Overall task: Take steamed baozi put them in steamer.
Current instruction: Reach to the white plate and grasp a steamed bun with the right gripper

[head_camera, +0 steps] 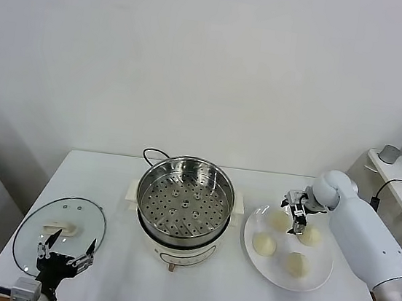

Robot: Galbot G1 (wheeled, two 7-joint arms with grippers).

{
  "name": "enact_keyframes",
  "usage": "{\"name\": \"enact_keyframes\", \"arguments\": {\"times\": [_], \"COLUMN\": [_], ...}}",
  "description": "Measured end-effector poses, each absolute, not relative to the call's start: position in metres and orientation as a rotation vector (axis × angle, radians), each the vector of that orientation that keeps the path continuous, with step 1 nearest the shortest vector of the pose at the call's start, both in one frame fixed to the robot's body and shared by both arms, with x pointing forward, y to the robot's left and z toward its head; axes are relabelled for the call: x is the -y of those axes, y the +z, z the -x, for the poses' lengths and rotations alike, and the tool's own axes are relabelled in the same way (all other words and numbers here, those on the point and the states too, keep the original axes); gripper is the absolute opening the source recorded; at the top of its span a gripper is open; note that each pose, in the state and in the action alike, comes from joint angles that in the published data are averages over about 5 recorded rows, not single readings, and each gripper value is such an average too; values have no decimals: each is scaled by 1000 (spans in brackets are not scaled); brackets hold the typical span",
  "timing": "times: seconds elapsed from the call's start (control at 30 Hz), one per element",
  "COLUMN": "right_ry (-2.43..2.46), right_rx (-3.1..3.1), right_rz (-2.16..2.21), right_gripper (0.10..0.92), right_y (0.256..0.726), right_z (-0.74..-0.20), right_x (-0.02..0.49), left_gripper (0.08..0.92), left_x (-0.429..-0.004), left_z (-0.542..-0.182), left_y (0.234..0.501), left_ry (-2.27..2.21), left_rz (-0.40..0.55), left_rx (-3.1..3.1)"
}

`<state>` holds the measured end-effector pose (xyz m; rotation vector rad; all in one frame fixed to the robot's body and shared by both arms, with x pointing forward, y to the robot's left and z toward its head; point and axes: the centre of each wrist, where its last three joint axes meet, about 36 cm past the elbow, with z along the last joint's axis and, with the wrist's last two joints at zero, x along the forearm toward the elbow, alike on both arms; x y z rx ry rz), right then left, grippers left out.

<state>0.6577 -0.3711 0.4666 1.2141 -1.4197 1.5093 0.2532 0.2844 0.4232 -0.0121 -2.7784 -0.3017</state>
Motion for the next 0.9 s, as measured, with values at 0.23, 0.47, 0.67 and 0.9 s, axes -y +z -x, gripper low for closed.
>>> {"name": "enact_keyframes", "arguments": {"times": [0.23,0.47,0.67,0.9], "right_ry": [1500,1496,1492,1487], "right_rx": [1421,1428,1438,1447], "right_rz": [-1207,-1205,-1201,-1198], "right_gripper": [823,814,671,498], "right_y": [459,453,451,460], "right_z": [-661,-662,-663,-665], "right_x": [370,368,368,370], "left_gripper": [823,823,823,823], "left_x": [-285,-287,-287,-287], "left_z": [-252,-252,-252,-252], "left_y": [423,423,424,424], "left_ry": [-303,-308,-306,-306], "left_rz": [9,3,2,3], "left_rx": [2774,2773,2774,2774]}}
